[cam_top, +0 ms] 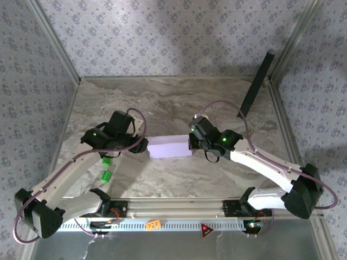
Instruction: Fold the paper box
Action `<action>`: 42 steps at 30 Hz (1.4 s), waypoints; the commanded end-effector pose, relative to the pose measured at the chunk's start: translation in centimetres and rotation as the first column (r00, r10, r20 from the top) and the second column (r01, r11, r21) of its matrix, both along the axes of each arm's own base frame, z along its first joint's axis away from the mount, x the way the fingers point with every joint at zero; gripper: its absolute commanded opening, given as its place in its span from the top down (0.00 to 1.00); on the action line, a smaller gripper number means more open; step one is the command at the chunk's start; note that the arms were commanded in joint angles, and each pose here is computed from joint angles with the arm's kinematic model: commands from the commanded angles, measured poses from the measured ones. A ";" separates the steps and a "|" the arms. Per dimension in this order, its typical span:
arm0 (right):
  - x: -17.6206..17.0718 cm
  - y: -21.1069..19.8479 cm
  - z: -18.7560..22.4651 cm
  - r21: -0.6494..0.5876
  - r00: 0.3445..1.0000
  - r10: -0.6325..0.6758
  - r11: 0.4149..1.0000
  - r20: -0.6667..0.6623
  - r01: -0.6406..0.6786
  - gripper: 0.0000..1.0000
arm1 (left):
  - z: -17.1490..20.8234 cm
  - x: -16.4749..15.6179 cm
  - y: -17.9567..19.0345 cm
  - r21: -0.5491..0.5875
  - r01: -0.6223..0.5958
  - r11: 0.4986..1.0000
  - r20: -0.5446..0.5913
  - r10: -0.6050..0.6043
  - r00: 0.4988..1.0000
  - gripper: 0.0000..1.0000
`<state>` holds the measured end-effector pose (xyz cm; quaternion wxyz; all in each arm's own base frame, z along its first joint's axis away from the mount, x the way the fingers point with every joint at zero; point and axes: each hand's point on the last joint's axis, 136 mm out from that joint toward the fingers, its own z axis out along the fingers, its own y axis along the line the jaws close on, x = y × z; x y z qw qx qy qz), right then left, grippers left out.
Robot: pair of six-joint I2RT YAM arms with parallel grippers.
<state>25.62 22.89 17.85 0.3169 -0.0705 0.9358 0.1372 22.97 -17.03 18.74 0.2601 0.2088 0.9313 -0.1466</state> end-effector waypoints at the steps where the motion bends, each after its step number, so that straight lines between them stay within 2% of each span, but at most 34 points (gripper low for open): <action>1: -0.4 -0.3 -0.1 -0.024 0.999 0.013 1.000 -0.032 -0.014 1.00 | -0.7 0.2 -0.5 -0.023 -0.014 1.000 -0.044 0.013 0.999 0.52; 6: -0.5 -0.3 -0.2 -0.024 0.999 0.018 1.000 -0.044 -0.019 1.00 | -1.3 0.8 -0.9 -0.024 -0.031 0.999 -0.098 0.028 0.995 0.67; 10: -0.6 -0.3 -0.2 -0.020 0.998 0.023 1.000 -0.051 -0.024 1.00 | -1.2 1.1 -1.3 -0.040 -0.038 0.998 -0.111 0.034 0.993 0.74; 14: -0.7 -0.3 -0.2 -0.015 0.998 0.027 0.999 -0.060 -0.028 1.00 | -0.8 1.0 -1.7 -0.061 -0.033 0.998 -0.122 0.025 0.992 0.77; 19: -0.7 -0.6 -0.1 -0.017 0.998 0.025 1.000 -0.064 -0.026 1.00 | -0.8 1.5 -0.2 0.017 -0.082 0.997 -0.108 0.083 0.991 0.67; 23: -0.7 -0.6 -0.3 -0.018 0.998 0.021 1.000 -0.066 -0.022 1.00 | -0.2 1.8 0.5 0.035 -0.104 0.994 -0.082 0.107 0.991 0.58; 28: -0.6 -0.6 -0.2 -0.014 0.998 0.021 1.000 -0.065 -0.022 1.00 | -0.5 2.2 0.2 0.031 -0.092 0.995 -0.098 0.094 0.991 0.56; 37: -0.5 -0.4 0.0 -0.010 0.998 0.027 1.000 -0.062 -0.027 1.00 | -0.7 2.1 -1.7 -0.038 -0.043 0.998 -0.142 0.037 0.989 0.79; 42: -0.4 -0.2 0.2 -0.016 0.997 0.036 0.999 -0.064 -0.037 1.00 | 0.3 2.1 -2.9 -0.110 -0.022 0.994 -0.142 0.006 0.990 0.86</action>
